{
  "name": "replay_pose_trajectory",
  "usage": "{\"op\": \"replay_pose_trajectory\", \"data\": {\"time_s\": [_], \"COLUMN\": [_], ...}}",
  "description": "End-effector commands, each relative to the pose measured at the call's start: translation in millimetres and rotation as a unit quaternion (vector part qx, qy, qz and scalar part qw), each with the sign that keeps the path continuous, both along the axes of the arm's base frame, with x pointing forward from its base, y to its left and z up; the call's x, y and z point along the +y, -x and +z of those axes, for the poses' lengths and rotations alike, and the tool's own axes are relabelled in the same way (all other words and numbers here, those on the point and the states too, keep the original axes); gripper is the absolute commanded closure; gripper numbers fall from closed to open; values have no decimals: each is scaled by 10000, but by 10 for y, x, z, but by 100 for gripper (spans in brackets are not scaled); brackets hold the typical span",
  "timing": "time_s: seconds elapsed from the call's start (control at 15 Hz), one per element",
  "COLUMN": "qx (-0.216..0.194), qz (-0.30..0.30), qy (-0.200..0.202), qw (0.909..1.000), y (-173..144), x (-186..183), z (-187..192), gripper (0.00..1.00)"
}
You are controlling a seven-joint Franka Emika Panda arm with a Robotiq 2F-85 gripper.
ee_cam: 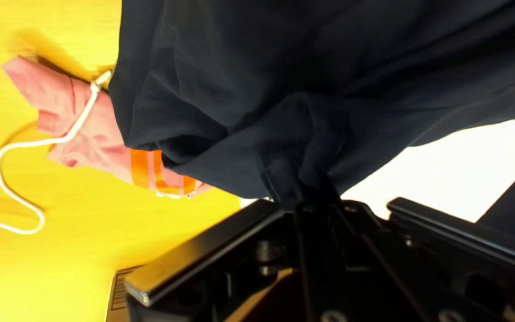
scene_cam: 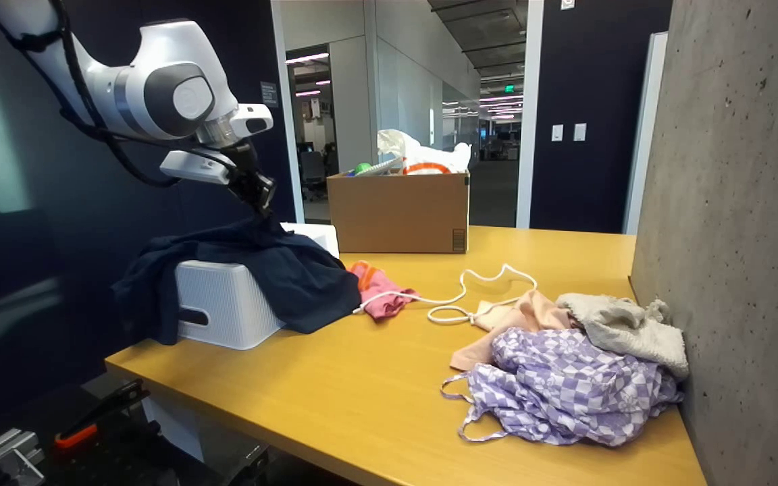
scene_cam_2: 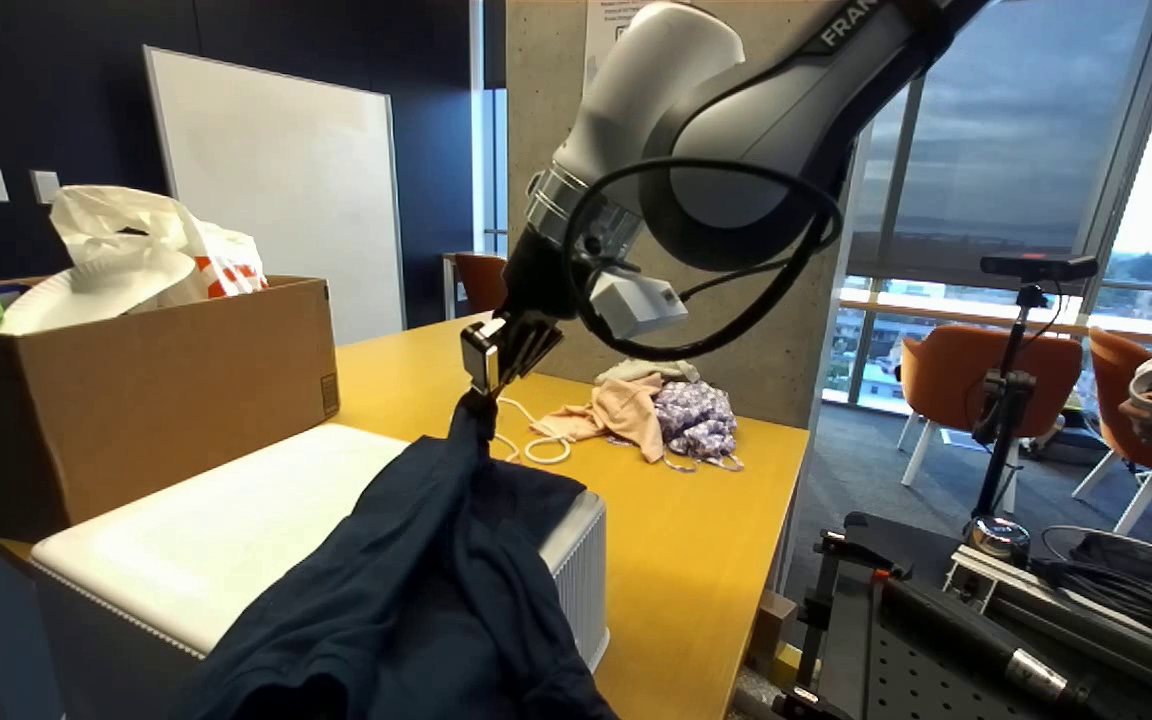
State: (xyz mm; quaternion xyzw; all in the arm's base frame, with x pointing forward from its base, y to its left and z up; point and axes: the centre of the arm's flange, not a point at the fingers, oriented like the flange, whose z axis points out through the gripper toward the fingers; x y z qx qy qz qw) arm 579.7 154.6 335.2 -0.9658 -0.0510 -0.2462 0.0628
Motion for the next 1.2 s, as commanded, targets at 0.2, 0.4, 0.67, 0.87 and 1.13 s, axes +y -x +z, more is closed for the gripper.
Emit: {"op": "replay_pose_trajectory", "data": {"time_s": [0.2,0.4,0.67,0.87,1.13], "qx": [-144,-154,-108,-137,-271], "qz": [348,552,976,1350,1744], "qy": [373,498,643,802,1018], "qw": [9986,9971,9931,9875,9790], "y": [-905,-1305,-1598,-1718,-1864], "x": [245,515,992,1392,1751], "z": [118,134,21,7,243], "gripper": [99,99,99,99,99]}}
